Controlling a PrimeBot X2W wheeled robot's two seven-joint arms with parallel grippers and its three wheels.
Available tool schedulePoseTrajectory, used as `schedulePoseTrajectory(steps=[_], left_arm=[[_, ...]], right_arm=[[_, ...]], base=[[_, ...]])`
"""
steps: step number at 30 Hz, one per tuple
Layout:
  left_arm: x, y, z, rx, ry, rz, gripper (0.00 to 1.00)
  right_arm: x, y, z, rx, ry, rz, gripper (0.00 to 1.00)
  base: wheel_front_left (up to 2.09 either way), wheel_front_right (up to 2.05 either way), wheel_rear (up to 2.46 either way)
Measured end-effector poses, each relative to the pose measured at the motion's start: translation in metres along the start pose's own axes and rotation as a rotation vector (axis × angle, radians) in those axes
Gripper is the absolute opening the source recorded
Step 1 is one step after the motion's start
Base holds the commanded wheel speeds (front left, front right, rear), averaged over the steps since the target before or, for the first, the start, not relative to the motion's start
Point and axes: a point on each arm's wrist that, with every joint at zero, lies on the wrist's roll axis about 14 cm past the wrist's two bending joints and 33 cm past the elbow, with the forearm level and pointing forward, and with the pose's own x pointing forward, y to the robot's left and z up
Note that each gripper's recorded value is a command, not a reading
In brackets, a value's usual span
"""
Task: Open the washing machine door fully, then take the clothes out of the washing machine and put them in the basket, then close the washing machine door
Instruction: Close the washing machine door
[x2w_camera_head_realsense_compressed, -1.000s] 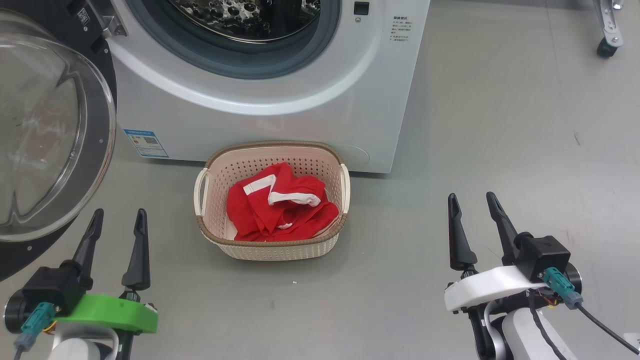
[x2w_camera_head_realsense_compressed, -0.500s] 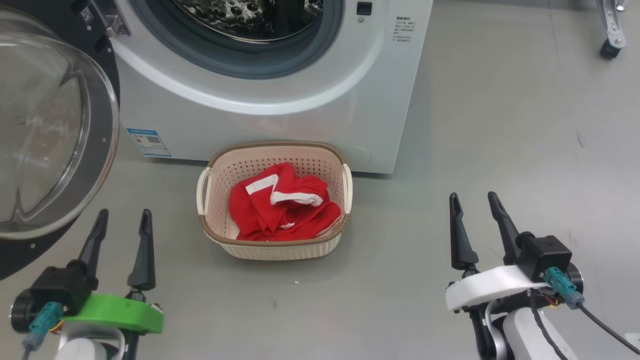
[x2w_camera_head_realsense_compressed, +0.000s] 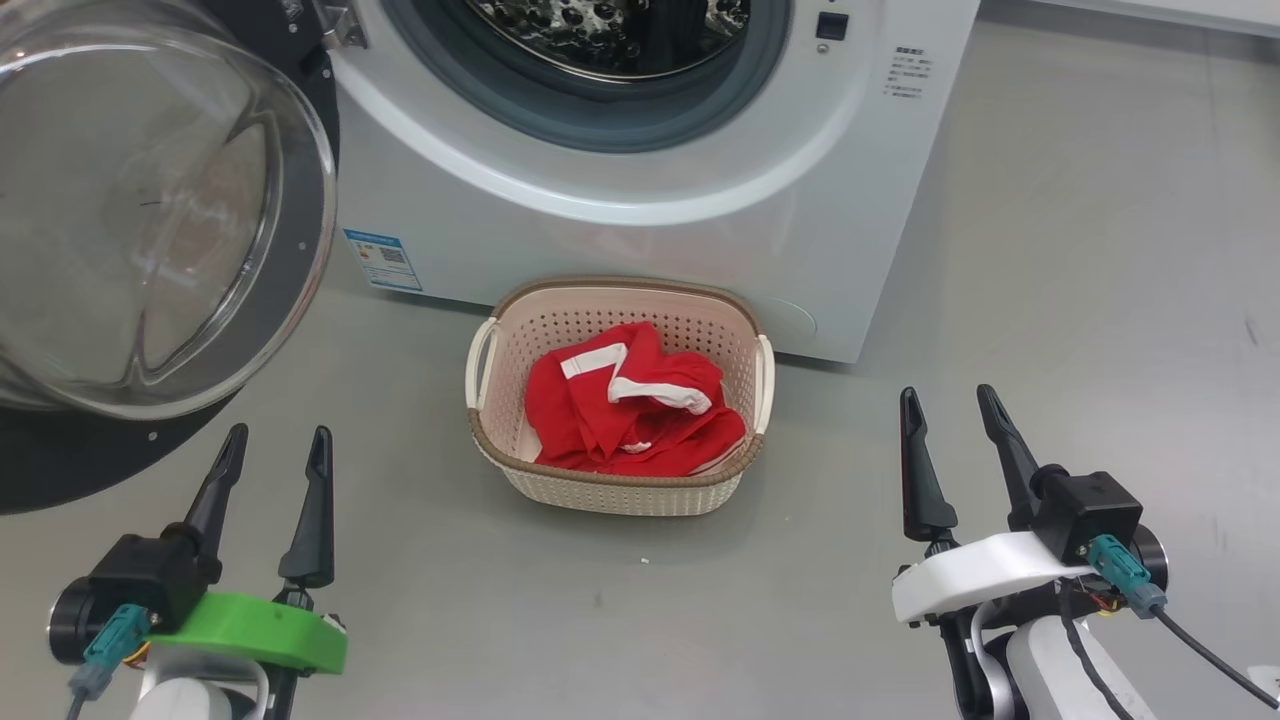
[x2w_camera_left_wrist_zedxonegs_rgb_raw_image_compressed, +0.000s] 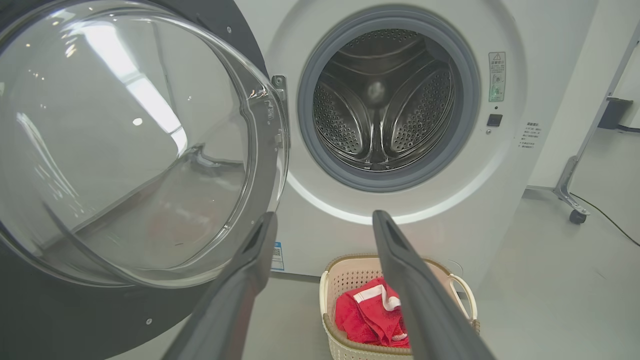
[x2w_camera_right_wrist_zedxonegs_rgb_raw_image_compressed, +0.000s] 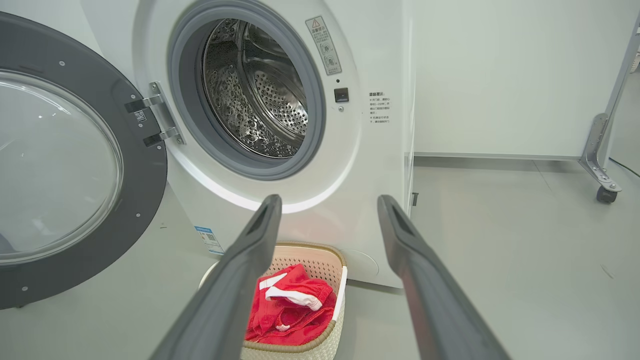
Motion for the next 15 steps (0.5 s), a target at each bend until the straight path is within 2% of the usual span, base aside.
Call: schedulePoseTrajectory(steps=[15], left_arm=[[-0.043,0.052,0.019,0.016,-0.045,0.179,1.0]], right_arm=[[0.02,0.06,-0.022,0.014,0.059,0.194,1.0]], base=[[0.0,0.0,0.0]])
